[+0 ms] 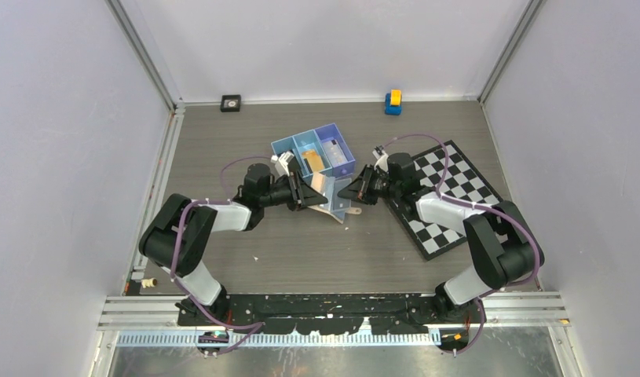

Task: Take the credit cards out of the card holder
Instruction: Remove the credit card from the card holder.

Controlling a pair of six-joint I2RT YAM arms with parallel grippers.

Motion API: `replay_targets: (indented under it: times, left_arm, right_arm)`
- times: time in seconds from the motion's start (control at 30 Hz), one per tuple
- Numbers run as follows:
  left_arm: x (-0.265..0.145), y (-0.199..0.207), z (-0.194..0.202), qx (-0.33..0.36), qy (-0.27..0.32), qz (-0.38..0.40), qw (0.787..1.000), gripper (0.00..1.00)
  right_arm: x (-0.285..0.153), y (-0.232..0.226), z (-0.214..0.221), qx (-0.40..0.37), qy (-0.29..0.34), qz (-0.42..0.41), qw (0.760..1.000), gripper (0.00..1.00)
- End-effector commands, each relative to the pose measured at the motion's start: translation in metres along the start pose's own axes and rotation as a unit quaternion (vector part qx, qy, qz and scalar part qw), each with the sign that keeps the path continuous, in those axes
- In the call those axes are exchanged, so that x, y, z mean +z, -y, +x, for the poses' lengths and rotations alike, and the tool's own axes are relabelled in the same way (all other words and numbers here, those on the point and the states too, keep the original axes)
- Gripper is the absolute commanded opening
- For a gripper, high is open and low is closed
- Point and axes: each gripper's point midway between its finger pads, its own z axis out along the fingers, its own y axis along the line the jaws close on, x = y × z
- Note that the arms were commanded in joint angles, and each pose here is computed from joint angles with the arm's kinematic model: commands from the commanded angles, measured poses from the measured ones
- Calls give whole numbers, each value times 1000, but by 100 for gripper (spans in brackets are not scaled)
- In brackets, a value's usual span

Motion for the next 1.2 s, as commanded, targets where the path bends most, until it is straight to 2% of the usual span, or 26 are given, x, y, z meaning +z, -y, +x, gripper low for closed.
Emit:
replay_targets:
  times: [0.0, 0.2, 0.4, 0.5, 0.67, 0.77, 0.9, 1.0, 1.17]
  left_arm:
    - [-2, 8, -13, 30, 14, -8, 999, 30]
    - [5, 0, -7, 22, -10, -20, 1000, 48]
    - [14, -23, 0, -1, -33, -49, 998, 49]
    - [14, -31, 2, 1, -40, -71, 997, 55]
    - [17, -41, 8, 7, -56, -110, 992, 57]
    - [21, -46, 13, -11, -66, -102, 993, 50]
    - [26, -49, 16, -34, -73, -93, 992, 44]
    - [25, -53, 17, -35, -75, -107, 991, 46]
    - [22, -53, 16, -31, -72, -117, 990, 55]
  right_arm:
    - [-8, -19, -8, -32, 16, -26, 999, 5]
    - [1, -11, 0, -34, -9, 1, 999, 5]
    - [11, 7, 8, -28, -36, 44, 998, 5]
    - [13, 8, 12, -46, -41, 62, 996, 5]
    - [12, 22, 21, -93, -52, 151, 983, 10]
    - [17, 21, 26, -87, -63, 142, 984, 21]
    - [22, 15, 32, -77, -74, 117, 987, 28]
    - [25, 8, 34, -72, -79, 94, 990, 33]
    - [33, 3, 39, -62, -90, 64, 992, 33]
